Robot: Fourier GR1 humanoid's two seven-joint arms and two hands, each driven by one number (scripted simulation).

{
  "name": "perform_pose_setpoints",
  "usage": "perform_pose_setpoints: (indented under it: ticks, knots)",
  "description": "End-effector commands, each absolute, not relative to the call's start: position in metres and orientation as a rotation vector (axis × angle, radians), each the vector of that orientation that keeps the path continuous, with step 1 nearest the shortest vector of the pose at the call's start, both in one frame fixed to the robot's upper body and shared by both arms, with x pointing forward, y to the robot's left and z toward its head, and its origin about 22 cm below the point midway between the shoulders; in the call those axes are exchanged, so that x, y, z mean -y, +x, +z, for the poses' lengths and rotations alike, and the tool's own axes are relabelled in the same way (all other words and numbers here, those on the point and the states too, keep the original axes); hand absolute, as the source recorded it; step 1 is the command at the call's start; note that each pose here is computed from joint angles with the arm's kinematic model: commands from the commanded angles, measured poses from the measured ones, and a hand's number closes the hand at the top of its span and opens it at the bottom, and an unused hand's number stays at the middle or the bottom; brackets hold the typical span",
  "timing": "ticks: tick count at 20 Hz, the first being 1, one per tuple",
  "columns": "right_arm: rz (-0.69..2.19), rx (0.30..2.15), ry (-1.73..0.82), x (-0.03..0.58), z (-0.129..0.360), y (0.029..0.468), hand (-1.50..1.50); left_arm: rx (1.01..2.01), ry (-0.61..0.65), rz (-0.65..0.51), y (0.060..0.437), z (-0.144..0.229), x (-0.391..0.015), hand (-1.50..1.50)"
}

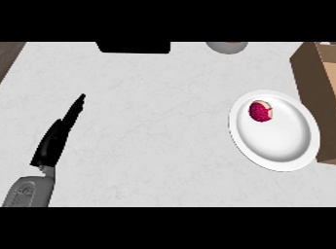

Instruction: Pick the tomato from the plate and place it in the cardboard box

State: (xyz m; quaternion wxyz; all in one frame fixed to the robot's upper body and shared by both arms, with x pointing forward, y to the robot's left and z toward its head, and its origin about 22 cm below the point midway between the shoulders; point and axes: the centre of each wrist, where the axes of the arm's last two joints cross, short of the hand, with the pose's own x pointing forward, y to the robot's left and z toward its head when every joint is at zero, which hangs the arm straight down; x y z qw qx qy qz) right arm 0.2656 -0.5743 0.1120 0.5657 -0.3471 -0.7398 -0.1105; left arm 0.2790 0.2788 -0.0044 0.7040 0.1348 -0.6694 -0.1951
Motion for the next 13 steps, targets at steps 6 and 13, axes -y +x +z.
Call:
perform_pose_setpoints:
  ticks: [6, 13]
  knots:
    - [-0.331, 1.774, -0.852, 0.608, 0.100, 0.206, -1.50, 1.493, 0.296, -0.438, 0.274, 0.000, -0.281, 0.00]
    - [-0.261, 1.744, -0.895, 0.610, 0.086, 0.192, -1.50, 1.491, 0.298, -0.437, 0.279, -0.004, -0.280, 0.00]
